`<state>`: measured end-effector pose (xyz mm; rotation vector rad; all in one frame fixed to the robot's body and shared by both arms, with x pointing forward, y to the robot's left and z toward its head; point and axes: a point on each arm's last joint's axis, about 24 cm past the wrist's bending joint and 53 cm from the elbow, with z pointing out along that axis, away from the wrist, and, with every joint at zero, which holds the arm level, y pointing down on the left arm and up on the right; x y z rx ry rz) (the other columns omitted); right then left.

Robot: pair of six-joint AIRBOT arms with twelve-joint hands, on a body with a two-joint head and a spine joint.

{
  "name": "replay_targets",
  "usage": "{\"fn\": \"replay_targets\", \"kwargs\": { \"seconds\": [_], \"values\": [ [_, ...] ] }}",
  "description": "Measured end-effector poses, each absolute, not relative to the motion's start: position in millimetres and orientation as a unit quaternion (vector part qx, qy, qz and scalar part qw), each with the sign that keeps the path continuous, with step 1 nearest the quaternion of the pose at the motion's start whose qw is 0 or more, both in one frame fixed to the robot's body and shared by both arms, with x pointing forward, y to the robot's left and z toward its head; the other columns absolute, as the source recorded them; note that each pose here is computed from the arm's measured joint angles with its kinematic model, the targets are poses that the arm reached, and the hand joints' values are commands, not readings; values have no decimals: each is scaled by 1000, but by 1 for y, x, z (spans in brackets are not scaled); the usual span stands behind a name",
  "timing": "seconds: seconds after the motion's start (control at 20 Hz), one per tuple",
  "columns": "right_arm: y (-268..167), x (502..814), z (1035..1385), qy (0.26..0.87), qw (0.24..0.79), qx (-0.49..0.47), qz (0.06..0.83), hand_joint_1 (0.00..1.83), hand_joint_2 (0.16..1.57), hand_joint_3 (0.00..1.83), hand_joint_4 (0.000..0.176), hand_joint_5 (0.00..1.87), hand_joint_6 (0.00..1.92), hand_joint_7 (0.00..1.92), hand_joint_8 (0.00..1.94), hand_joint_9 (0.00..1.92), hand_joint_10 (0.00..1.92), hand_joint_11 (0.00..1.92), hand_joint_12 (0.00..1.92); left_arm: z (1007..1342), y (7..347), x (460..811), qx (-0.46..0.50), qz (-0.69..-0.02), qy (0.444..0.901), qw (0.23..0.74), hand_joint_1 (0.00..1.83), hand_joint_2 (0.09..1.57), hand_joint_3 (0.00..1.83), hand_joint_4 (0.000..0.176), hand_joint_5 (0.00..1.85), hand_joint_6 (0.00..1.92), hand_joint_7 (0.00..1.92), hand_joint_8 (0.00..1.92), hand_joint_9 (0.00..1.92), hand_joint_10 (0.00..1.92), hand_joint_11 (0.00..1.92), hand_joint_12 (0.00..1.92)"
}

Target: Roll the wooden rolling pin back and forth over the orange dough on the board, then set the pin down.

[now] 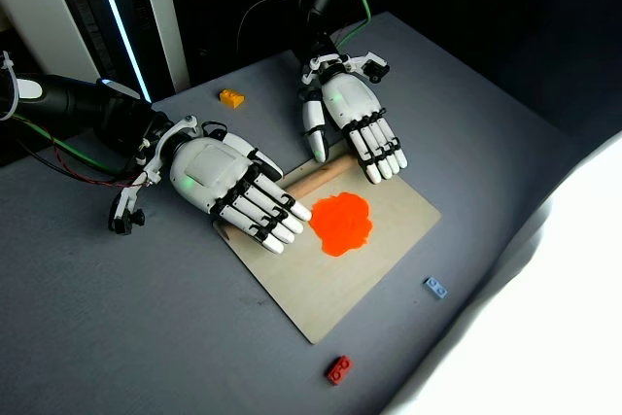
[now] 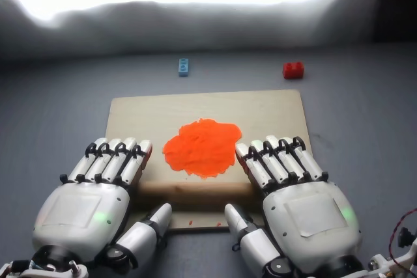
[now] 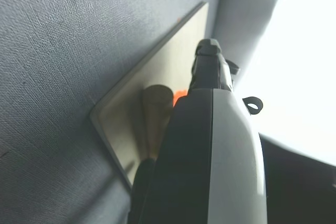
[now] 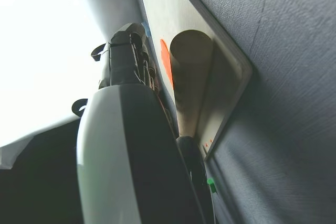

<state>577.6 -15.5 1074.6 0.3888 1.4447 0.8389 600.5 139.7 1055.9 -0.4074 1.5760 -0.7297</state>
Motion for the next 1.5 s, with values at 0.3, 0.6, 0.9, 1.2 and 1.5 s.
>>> {"fn": "replay_targets", "kwargs": {
  "seconds": [0.3, 0.6, 0.9, 1.2, 1.5],
  "values": [
    [-13, 575, 1074, 636, 653, 174, 372, 0, 1530, 0, 0, 202, 9, 199, 6, 161, 6, 0, 463, 1057, 138, 607, -181, -322, 683, 630, 0, 1427, 57, 0, 0, 0, 0, 0, 0, 0, 0, 0],
    [-12, 572, 1065, 643, 648, 173, 369, 0, 1530, 0, 0, 212, 4, 204, 5, 167, 5, 0, 503, 1058, 138, 610, -181, -322, 683, 630, 0, 1428, 53, 0, 0, 0, 0, 0, 0, 0, 0, 0],
    [-20, 588, 1068, 629, 666, 173, 362, 0, 1530, 0, 0, 209, 1, 203, 4, 162, 5, 0, 439, 1057, 135, 611, -186, -324, 682, 629, 0, 1434, 52, 0, 0, 0, 0, 0, 0, 0, 0, 0],
    [-23, 594, 1064, 632, 666, 173, 357, 0, 1536, 1, 0, 199, 7, 190, 4, 148, 4, 0, 368, 1056, 131, 612, -189, -327, 682, 626, 0, 1438, 48, 0, 0, 0, 0, 0, 0, 0, 0, 0],
    [-24, 599, 1062, 633, 667, 170, 355, 0, 1533, 0, 0, 196, 0, 188, 0, 147, 0, 0, 397, 1056, 134, 614, -191, -325, 679, 629, 0, 1434, 42, 0, 0, 0, 0, 0, 0, 0, 0, 0]
  ]
}}
